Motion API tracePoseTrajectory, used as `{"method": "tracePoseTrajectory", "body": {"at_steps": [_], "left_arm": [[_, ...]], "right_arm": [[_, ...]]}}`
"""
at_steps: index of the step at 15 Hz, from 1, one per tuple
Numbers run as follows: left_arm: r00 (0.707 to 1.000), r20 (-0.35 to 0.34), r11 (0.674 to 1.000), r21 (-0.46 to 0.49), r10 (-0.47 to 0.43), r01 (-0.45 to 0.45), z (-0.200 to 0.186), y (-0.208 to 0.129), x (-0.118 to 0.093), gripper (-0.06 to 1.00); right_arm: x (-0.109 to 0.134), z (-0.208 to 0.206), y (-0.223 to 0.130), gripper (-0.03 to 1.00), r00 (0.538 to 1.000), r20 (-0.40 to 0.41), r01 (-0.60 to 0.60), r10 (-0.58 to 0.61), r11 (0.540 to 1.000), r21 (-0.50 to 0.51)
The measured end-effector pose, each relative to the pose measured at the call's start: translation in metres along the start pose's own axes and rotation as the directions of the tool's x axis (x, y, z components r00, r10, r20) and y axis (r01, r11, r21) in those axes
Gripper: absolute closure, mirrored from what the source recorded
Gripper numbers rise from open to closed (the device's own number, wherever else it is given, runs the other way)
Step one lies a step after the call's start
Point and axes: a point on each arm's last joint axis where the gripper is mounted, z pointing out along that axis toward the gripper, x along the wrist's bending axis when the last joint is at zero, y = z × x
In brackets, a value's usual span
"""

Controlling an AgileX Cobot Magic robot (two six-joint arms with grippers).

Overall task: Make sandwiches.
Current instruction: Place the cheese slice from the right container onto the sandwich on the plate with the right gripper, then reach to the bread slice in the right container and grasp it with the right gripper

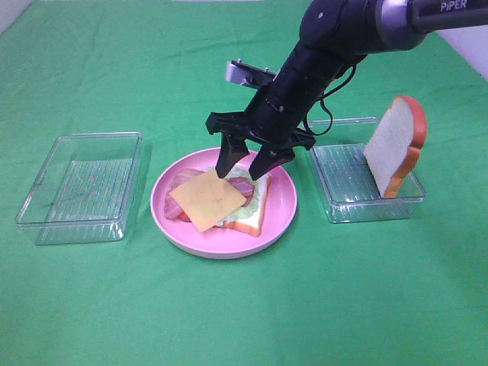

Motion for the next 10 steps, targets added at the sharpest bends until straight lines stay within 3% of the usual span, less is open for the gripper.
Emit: {"method": "tracePoseTrajectory", "body": {"at_steps": [1,3,6,9,10], "left_arm": [[1.000,0.000,1.000,0.000,0.000,0.000,0.000,0.000,0.000,-0.02],[1.000,0.000,1.000,0.000,0.000,0.000,0.000,0.000,0.000,-0.02],[1.000,0.000,1.000,0.000,0.000,0.000,0.000,0.000,0.000,-0.02],[1.000,0.000,1.000,0.000,0.000,0.000,0.000,0.000,0.000,-0.02],[1.000,0.000,1.000,0.000,0.000,0.000,0.000,0.000,0.000,-0.02]], "right_arm": [[0.003,-0.007,0.000,0.27,1.000,0.007,0.012,-0.012,1.000,-0.014],[0.008,-0.025,0.000,0.23,0.998,0.039,0.052,-0.050,0.998,-0.043],[0.016,-0.091,-0.006,0.21,0.964,0.250,0.127,-0.088,0.982,-0.142],[0.003,-0.134,-0.012,0.21,0.938,0.341,0.131,-0.061,0.973,-0.188],[-0.015,-0.155,-0.015,0.21,0.933,0.361,0.092,-0.007,0.971,-0.218]]}}
